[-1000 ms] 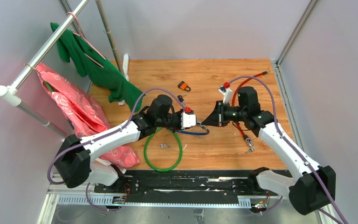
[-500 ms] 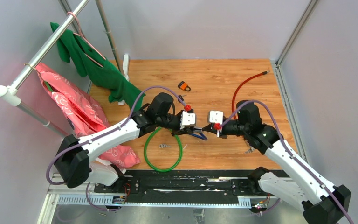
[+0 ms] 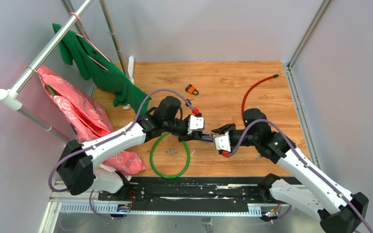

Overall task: Lock with the key
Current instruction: Place the lock at the center of the board.

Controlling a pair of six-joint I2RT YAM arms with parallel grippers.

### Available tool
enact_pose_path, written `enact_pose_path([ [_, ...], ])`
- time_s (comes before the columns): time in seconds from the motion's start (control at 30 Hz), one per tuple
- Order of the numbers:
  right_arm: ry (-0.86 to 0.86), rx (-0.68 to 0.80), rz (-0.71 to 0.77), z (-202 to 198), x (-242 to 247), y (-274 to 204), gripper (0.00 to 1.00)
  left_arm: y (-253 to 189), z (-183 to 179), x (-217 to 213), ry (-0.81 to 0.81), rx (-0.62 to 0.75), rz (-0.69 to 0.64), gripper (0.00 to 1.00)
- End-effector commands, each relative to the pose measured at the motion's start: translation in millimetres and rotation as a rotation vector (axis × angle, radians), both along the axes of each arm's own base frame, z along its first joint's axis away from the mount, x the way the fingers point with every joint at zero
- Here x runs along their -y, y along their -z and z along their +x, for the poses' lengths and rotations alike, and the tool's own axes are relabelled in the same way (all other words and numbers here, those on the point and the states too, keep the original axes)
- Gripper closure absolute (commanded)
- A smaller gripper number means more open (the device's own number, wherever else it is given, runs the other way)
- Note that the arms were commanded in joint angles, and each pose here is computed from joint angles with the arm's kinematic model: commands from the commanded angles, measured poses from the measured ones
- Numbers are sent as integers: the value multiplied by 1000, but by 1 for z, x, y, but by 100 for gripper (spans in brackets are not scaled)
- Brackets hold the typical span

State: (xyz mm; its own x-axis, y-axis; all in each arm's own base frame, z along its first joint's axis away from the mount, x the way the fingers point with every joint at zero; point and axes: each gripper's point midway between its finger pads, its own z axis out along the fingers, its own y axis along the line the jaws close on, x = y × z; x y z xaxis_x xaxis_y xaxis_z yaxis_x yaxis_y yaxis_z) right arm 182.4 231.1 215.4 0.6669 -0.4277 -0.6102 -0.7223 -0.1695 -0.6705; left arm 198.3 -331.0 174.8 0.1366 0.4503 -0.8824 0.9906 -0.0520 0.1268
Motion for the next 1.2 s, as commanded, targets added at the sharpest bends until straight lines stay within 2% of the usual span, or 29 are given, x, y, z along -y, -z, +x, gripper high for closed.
enact_pose_path([
  [0.0,43,-6,-49,-2,9,-1,48,0,13,-4,-38,24,16,100],
  [0.07,80,-25,-21,-3,12,-10,31,1,12,-5,-34,33,17,100],
  [0.1,99,-38,-8,-3,14,-14,28,2,12,-6,-36,31,20,100],
  [0.2,168,-128,47,-7,15,-25,20,2,12,-6,-34,37,19,100],
  [0.3,259,-314,114,-8,10,-39,18,2,12,-6,-35,39,20,100],
  [0.37,321,-449,85,-9,10,-38,25,1,13,-6,-35,42,19,100],
  [0.5,296,-628,-23,-20,5,-43,42,2,13,-6,-37,44,23,100],
  [0.6,340,-679,-94,-19,9,-32,49,2,13,-7,-37,46,21,100],
  [0.83,323,-621,-141,-17,9,-14,50,3,13,-7,-38,46,22,100],
  [0.97,372,-568,-146,-3,11,-4,63,3,13,-6,-36,41,23,100],
  [1.1,388,-526,-147,6,11,1,67,2,14,-5,-38,45,19,100],
  [1.17,392,-508,-135,9,10,0,76,3,14,-5,-38,42,20,100],
])
